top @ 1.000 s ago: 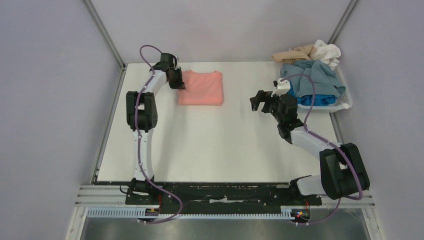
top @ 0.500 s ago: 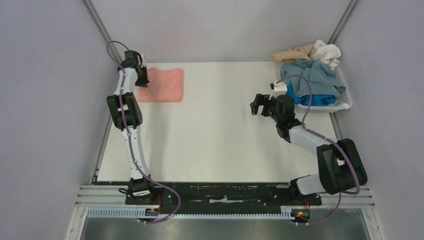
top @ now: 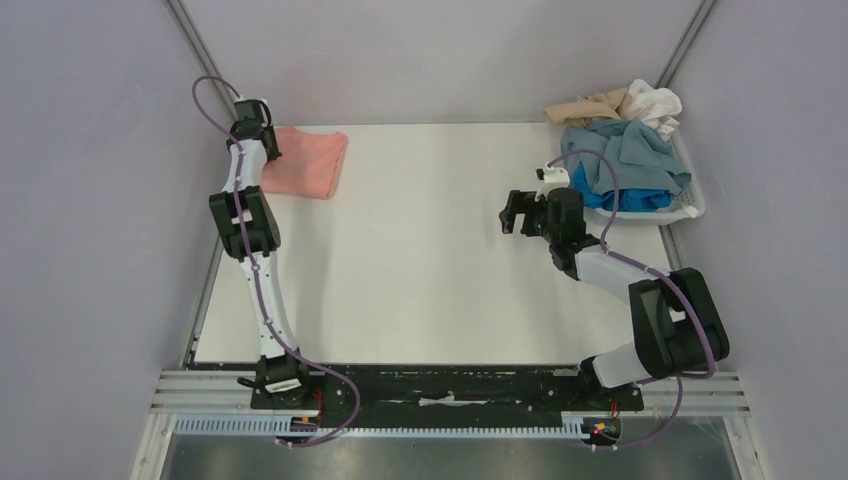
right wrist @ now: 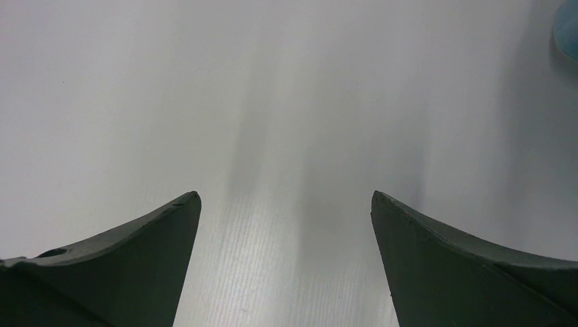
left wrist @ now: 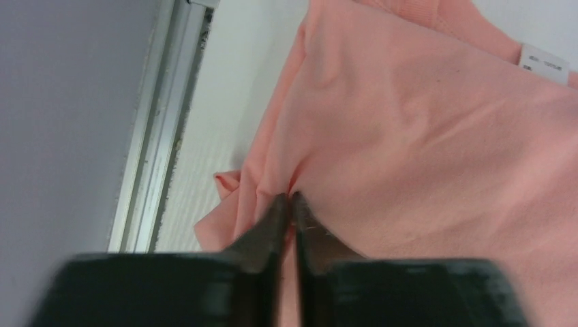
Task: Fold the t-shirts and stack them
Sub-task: Put the neatly folded tshirt into the corner of the board with the left arm, then reset both arms
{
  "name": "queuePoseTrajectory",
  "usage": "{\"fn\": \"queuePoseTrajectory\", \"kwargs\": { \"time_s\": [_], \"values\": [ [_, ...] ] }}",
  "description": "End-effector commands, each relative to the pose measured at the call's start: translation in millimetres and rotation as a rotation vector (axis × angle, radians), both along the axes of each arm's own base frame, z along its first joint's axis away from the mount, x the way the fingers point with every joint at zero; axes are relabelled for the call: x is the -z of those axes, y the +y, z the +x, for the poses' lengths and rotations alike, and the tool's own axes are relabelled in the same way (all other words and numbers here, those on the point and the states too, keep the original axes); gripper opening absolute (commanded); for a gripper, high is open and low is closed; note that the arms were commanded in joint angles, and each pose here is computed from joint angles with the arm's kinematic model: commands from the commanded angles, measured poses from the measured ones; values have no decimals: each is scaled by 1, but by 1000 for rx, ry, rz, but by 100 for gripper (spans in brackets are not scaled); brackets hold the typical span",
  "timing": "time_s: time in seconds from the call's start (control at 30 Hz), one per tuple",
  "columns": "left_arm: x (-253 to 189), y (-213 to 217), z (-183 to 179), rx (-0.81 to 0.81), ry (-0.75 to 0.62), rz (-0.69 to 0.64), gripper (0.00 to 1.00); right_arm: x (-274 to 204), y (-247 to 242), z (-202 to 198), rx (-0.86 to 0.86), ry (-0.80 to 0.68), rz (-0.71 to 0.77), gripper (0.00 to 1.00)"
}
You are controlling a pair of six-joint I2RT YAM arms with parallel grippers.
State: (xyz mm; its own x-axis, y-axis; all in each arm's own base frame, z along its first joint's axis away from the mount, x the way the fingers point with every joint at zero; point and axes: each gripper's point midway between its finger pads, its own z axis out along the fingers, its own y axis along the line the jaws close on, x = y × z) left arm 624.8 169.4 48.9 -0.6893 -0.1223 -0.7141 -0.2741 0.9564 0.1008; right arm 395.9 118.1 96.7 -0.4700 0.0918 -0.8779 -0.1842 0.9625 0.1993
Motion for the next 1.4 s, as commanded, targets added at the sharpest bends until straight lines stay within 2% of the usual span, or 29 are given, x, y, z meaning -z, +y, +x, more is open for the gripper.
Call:
{"fn": "queuePoseTrajectory", "kwargs": {
  "time_s": [0.0,0.03,0.07,0.2,0.3,0.43,0.5,0.57,0.67,0.73,0.9,1.0,1.07,1.13,1.23,1.37],
  "values": [
    [-44,21,19,-127,-160,33,34,-23,-2,1,22,-50,15,98],
    [-54,23,16,-171,-175,33,67,-24,-3,-1,22,-45,14,98],
    [-67,26,14,-213,-204,26,76,-25,-2,-3,18,-44,11,98],
    [-122,1,8,-194,-303,-71,79,-33,-4,-12,27,-59,-3,98],
    [-158,-37,0,-94,-391,-180,80,-42,-10,-22,45,-80,-6,98],
    [-150,-84,-22,-4,-379,-369,81,-56,-21,-38,79,-118,-12,98],
    [-145,-117,-35,83,-355,-410,81,-59,-26,-47,86,-132,-13,98],
    [-137,-144,-56,109,-342,-397,81,-58,-28,-57,89,-135,-2,98],
    [-155,-193,-91,178,-438,-446,82,-57,-30,-70,88,-146,17,98],
    [-154,-231,-127,242,-458,-502,82,-51,-32,-77,99,-144,27,98],
    [-120,-286,-231,315,-413,-476,82,-35,-37,-92,123,-132,56,98],
    [-99,-297,-285,332,-409,-544,83,-26,-39,-101,135,-127,73,98],
    [-97,-295,-310,305,-454,-598,83,-25,-41,-104,147,-140,94,98],
    [-97,-287,-328,302,-495,-598,83,-27,-43,-106,156,-162,104,98],
    [-110,-260,-342,224,-555,-516,83,-38,-44,-108,162,-233,134,98],
    [-122,-253,-353,223,-626,-521,83,-43,-52,-111,209,-294,168,98]
  ]
}}
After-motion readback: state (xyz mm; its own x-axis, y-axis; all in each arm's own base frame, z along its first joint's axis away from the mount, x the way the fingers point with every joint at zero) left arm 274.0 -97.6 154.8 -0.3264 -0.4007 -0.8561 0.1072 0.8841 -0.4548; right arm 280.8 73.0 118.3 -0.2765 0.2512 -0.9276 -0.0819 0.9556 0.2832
